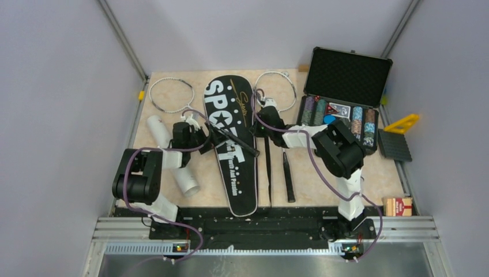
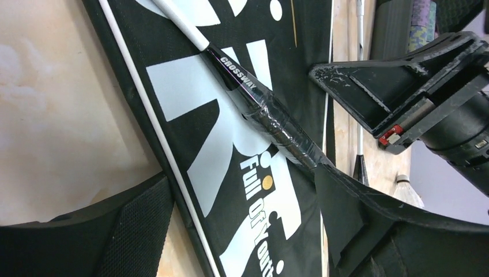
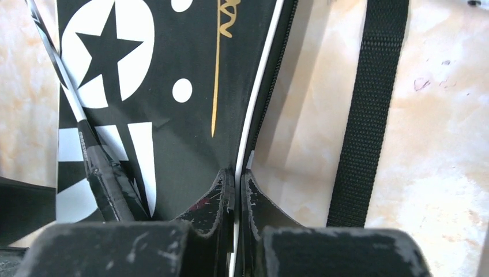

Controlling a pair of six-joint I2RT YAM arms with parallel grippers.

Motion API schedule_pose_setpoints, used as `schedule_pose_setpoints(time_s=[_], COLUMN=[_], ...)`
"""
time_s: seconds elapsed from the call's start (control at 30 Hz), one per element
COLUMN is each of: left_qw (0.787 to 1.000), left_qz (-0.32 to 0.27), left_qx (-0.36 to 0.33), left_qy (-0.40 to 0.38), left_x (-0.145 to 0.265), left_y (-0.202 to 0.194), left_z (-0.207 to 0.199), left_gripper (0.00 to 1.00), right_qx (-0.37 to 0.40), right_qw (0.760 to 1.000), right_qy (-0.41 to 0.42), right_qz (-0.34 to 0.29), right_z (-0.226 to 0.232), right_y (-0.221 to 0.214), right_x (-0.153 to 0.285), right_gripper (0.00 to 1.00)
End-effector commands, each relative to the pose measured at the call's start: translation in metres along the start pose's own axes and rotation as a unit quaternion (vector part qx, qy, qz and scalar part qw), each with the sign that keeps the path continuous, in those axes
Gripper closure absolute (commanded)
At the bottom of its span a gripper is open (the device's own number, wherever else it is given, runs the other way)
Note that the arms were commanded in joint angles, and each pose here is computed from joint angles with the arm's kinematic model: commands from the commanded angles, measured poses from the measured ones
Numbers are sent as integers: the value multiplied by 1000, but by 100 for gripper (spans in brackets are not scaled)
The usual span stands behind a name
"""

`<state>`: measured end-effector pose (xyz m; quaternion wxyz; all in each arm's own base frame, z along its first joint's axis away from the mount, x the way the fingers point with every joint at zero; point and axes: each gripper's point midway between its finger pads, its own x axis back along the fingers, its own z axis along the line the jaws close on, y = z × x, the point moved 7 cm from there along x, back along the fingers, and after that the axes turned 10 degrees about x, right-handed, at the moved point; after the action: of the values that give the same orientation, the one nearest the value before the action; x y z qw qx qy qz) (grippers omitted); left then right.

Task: Pack up the badminton gear

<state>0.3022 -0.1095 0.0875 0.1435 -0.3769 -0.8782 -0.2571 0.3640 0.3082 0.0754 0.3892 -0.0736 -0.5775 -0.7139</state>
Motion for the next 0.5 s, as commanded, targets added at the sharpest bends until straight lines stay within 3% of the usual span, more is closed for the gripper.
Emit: schedule_pose_setpoints(time_s=[0.0, 0.2, 0.47], left_qw=[998, 993, 986], left_qz=[-16, -56, -110], left_qx=[-24, -48, -85], left_qy=[49, 89, 91], left_x=[2, 21, 50], left_y=[2, 11, 21], left_z=[5, -5, -40], left_gripper=[7, 7, 6], right_qx=[101, 205, 305], right_qw=[989, 945, 892], right_qy=[5, -93, -157], right_qz=[-112, -238, -295], right_z=[30, 29, 25], right_y=[60, 132, 176], right_x=[31, 106, 174], right_gripper=[100, 100, 100])
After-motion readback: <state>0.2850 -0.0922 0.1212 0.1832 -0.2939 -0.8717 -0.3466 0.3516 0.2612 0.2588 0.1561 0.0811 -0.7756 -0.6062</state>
